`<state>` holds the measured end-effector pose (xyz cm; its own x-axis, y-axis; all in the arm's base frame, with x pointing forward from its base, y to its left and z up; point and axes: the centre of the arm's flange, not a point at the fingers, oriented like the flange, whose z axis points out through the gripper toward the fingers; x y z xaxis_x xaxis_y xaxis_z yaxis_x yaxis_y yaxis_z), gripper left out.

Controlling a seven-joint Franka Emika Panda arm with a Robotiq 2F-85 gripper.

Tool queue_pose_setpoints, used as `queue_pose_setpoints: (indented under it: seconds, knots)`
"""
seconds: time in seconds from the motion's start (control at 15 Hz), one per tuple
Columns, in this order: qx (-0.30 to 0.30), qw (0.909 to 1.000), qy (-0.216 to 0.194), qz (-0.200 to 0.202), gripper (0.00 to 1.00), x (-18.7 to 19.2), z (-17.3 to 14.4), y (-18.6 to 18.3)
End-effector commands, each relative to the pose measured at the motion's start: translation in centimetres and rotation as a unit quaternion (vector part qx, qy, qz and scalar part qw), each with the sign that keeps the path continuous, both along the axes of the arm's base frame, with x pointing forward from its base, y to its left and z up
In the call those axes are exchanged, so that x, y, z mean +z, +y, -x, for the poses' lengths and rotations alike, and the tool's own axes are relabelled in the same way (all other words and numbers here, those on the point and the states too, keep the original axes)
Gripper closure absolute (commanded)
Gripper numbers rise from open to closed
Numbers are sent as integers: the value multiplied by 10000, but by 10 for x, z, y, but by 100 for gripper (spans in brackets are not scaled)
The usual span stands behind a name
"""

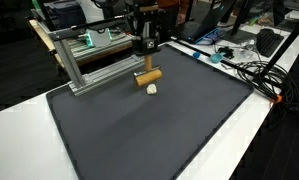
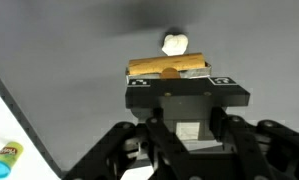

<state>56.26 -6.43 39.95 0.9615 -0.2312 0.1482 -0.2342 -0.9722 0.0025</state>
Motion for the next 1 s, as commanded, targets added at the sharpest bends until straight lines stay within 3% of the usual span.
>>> queue_pose_setpoints:
  seconds: [0.0, 0.07, 0.13, 0.33, 0.4, 0.93]
  knots:
    - [48, 9998, 198, 0, 79, 3, 33, 5]
    - [159, 9990, 398, -153, 79, 1, 37, 9]
    - [43, 9997, 252, -39, 54, -9, 17, 3]
    - [108, 9990, 419, -74, 54, -12, 26, 8]
    - [113, 9990, 421, -75, 79, -12, 27, 9]
    - [-301, 9993, -67, -205, 79, -28, 17, 26]
